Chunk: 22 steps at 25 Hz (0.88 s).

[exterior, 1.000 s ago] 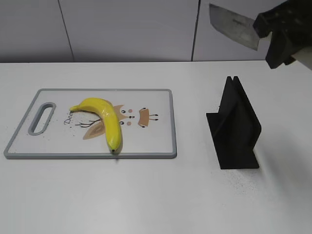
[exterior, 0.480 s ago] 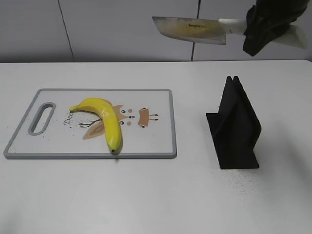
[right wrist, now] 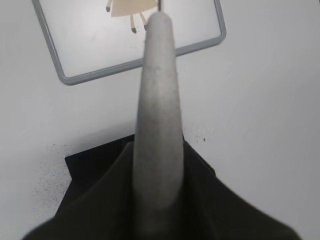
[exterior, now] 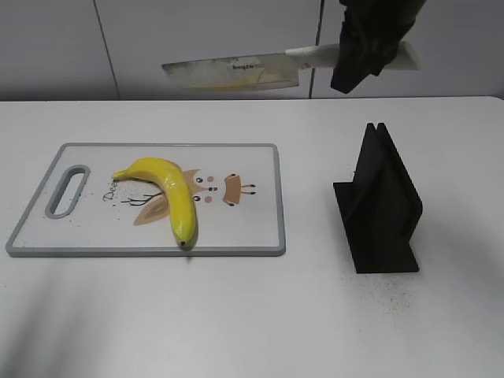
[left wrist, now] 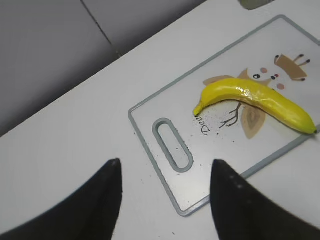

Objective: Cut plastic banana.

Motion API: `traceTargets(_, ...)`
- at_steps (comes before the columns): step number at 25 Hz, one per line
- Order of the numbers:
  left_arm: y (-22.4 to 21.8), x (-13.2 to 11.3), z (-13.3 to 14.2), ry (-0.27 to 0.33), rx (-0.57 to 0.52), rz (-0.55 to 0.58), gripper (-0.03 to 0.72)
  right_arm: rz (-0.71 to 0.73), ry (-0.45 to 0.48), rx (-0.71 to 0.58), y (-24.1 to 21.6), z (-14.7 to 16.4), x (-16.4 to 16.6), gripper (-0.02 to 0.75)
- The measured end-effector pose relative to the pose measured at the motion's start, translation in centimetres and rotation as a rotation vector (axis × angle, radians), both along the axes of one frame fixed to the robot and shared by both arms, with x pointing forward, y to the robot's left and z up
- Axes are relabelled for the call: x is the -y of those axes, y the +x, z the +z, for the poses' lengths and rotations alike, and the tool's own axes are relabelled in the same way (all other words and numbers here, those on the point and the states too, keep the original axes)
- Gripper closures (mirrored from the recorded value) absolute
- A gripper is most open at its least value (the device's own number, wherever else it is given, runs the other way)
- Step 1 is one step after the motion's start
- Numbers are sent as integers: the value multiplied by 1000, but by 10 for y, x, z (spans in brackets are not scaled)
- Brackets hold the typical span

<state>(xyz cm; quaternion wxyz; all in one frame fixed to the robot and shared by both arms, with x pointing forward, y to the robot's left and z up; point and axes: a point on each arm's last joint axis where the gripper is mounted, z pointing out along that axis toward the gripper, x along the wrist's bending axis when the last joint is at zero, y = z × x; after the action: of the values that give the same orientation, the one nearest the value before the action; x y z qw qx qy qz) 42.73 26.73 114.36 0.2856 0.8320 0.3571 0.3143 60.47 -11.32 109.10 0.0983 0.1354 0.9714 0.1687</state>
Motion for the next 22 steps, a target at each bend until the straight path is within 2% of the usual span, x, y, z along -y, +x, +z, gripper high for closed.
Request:
traceTargets(3, 29, 14, 2, 80, -56, -136, 160, 93, 13, 8, 8, -7, -7, 574)
traceTargets(7, 59, 39, 0, 198, -75, -346, 160, 203, 54, 16, 16, -14, -18, 574)
traceTargets(9, 74, 52, -4, 228, -95, -417, 160, 241, 77, 19, 18, -16, -22, 574)
traceTargets(16, 123, 80, -30, 264, -195, -524, 160, 320, 87, 0, 27, -37, -30, 574)
traceTargets(22, 144, 91, -65, 277, -305, -571, 161, 333, 165, -37, 33, -54, -40, 574)
